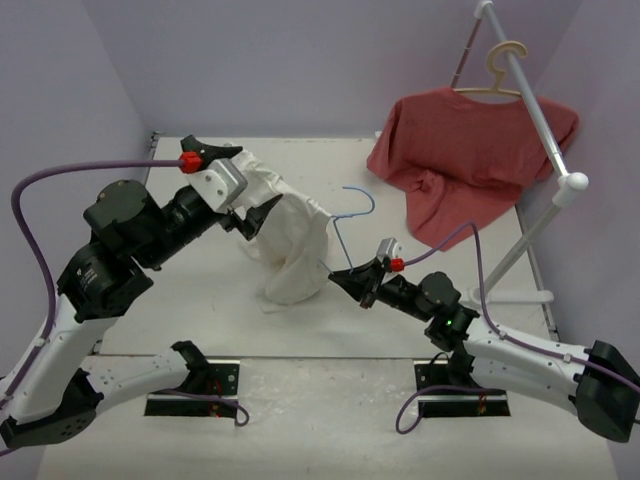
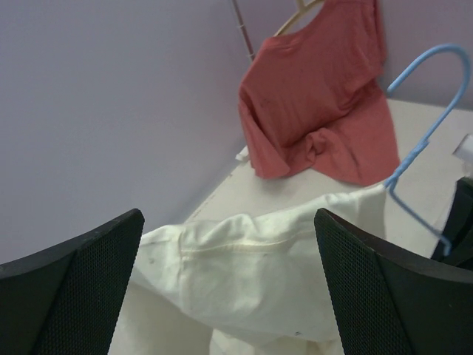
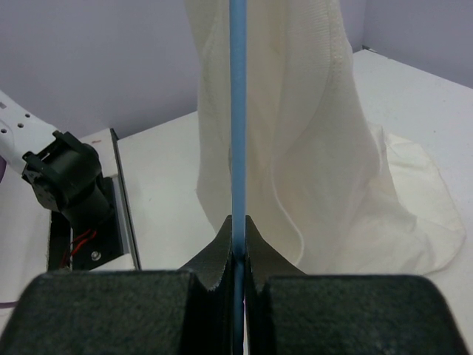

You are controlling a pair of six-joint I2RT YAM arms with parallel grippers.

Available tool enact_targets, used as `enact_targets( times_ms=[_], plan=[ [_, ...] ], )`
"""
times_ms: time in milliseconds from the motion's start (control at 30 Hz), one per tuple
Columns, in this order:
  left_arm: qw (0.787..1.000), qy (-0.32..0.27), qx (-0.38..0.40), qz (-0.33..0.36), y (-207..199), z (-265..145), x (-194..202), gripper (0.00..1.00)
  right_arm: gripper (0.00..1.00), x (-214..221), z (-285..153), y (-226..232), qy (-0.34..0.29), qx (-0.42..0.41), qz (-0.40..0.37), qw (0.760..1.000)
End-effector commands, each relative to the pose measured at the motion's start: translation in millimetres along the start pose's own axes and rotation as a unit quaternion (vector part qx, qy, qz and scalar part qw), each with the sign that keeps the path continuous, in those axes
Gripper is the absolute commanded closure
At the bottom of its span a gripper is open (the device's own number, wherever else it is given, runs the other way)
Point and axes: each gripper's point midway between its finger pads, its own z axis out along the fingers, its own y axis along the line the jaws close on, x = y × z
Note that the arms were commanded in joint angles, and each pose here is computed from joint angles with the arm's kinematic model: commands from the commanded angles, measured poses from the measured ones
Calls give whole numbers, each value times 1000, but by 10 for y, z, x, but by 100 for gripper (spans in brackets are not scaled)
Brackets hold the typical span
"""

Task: Place the t-shirt on the hanger

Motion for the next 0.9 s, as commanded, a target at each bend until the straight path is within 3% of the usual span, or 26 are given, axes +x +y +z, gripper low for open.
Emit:
enact_targets(
  times_ms=[0, 133, 333, 400, 500, 533, 633, 767, 867],
  plan=[
    [989, 66, -20, 134, 121, 91, 419, 0, 100, -335, -17, 114, -31, -24, -9, 999],
    [970, 89, 0, 226, 37, 228, 666, 0, 100, -316, -54, 147, 0, -30, -8, 1000],
    [969, -10, 76, 234, -298, 350, 358, 2, 100, -394, -85, 185, 15, -37, -21, 999],
    [968, -8, 106, 228, -417, 349, 420, 5, 100, -420, -101, 171, 14, -33, -21, 999],
    [967, -4, 138, 213, -546, 348, 496, 19, 100, -474, -111, 181, 12, -35, -24, 999],
    [967, -2, 144, 210, -578, 352, 525, 28, 100, -495, -113, 195, 15, -39, -27, 999],
    [966, 1, 160, 206, -647, 364, 591, 69, 100, -604, -110, 265, 20, -56, -40, 997],
    [964, -12, 176, 199, -712, 352, 536, 71, 100, -700, -129, 367, 40, -82, -54, 994],
    [963, -15, 187, 194, -761, 340, 546, 79, 100, -791, -142, 396, 40, -88, -67, 993]
  ],
)
